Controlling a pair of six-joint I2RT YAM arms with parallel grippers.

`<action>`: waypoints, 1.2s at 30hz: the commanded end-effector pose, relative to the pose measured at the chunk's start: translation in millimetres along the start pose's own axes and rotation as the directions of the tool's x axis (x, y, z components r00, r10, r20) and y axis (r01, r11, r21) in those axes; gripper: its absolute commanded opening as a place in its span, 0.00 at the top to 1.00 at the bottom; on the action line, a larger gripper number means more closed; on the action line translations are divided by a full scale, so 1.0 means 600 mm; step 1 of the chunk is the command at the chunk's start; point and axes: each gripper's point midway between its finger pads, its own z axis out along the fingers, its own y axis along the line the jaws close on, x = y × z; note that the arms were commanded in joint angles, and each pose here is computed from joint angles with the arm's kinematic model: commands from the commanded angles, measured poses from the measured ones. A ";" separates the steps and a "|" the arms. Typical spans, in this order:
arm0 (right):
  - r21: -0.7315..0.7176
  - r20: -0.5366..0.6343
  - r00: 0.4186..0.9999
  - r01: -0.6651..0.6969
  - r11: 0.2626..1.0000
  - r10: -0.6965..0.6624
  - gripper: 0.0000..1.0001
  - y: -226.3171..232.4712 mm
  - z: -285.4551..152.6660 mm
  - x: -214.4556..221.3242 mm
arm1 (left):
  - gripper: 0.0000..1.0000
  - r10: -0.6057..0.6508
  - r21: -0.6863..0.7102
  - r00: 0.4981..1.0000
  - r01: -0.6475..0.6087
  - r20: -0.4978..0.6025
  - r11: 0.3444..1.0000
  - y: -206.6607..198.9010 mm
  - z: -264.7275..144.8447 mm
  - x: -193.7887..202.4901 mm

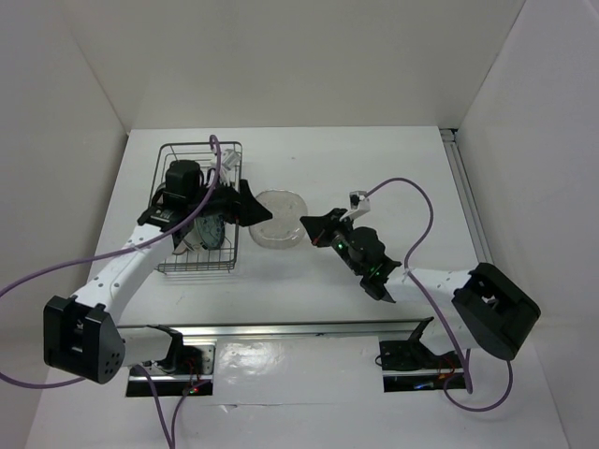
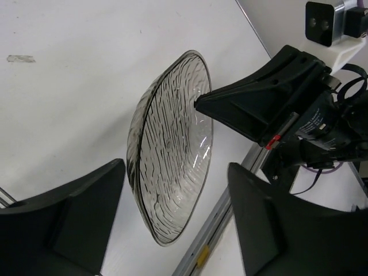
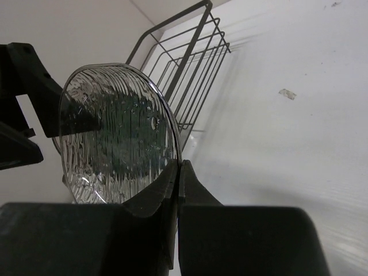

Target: Load the plates into the dish rack

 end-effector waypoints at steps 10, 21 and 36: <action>-0.147 0.087 0.996 -0.008 0.989 0.021 0.82 0.068 0.010 -0.046 | 1.00 0.070 0.000 0.997 -0.070 0.041 0.998 -0.012 -0.003 -0.041; -0.044 0.030 0.999 0.012 0.999 -0.011 0.00 0.012 -0.008 -0.019 | 1.00 0.393 -0.646 0.883 -0.147 0.256 0.749 0.036 -0.212 -0.158; -0.017 0.037 0.999 0.003 1.000 -0.002 0.00 -0.030 -0.054 -0.021 | 1.00 0.286 -0.933 0.947 0.035 0.145 0.358 0.155 -0.300 -0.143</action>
